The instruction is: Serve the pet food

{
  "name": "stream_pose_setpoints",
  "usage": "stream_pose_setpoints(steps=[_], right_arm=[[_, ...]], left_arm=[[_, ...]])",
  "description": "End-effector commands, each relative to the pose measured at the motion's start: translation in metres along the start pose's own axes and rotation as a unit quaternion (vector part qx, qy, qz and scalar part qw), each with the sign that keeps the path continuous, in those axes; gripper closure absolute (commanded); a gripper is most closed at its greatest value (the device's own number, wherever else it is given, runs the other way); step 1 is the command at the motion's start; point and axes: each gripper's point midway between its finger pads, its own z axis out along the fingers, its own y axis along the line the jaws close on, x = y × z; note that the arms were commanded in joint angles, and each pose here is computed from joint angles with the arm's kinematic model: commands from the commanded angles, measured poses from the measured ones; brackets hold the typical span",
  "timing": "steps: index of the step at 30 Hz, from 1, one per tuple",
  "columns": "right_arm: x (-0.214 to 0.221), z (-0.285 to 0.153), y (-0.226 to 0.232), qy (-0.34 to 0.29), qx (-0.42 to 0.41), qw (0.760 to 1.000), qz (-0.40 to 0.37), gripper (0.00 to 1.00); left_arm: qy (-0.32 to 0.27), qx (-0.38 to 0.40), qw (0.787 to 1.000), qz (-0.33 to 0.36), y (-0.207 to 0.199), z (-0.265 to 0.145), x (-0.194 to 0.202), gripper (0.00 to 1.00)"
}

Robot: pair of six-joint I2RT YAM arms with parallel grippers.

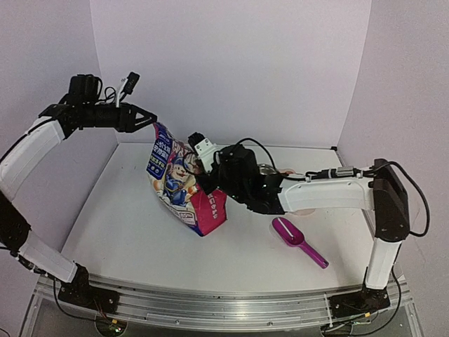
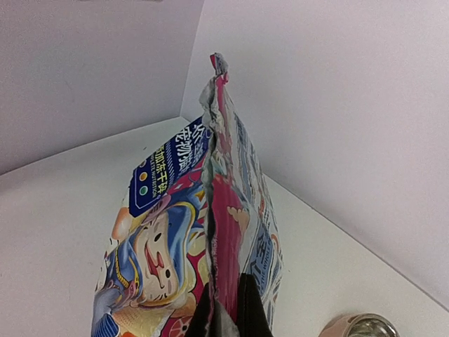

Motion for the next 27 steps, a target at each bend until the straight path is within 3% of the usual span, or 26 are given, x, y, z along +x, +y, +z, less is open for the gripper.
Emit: stream_pose_setpoints(steps=[1,5,11,17,21,27], right_arm=[[-0.068,-0.062,-0.007,-0.101,-0.109,0.989,-0.018,1.00],[-0.058,-0.099,0.000,-0.104,-0.186,0.976,-0.047,1.00],[-0.041,-0.135,0.019,-0.078,-0.276,0.956,-0.052,1.00],[-0.026,-0.157,0.010,-0.073,-0.269,0.959,-0.055,1.00],[-0.011,-0.152,0.006,-0.050,-0.252,0.966,-0.039,1.00],[-0.012,-0.143,0.004,-0.031,-0.237,0.971,0.016,0.99]], left_arm=[[-0.041,0.026,0.968,0.245,-0.050,-0.043,-0.033,0.44],[-0.010,0.042,0.959,0.279,-0.056,-0.044,-0.030,0.44],[0.088,0.081,0.940,0.319,-0.079,-0.015,0.006,0.42],[0.137,0.141,0.928,0.318,-0.108,0.008,0.042,0.45],[0.114,0.167,0.904,0.377,-0.133,0.014,0.050,0.55],[0.033,0.175,0.850,0.495,-0.162,0.005,0.053,0.53]])
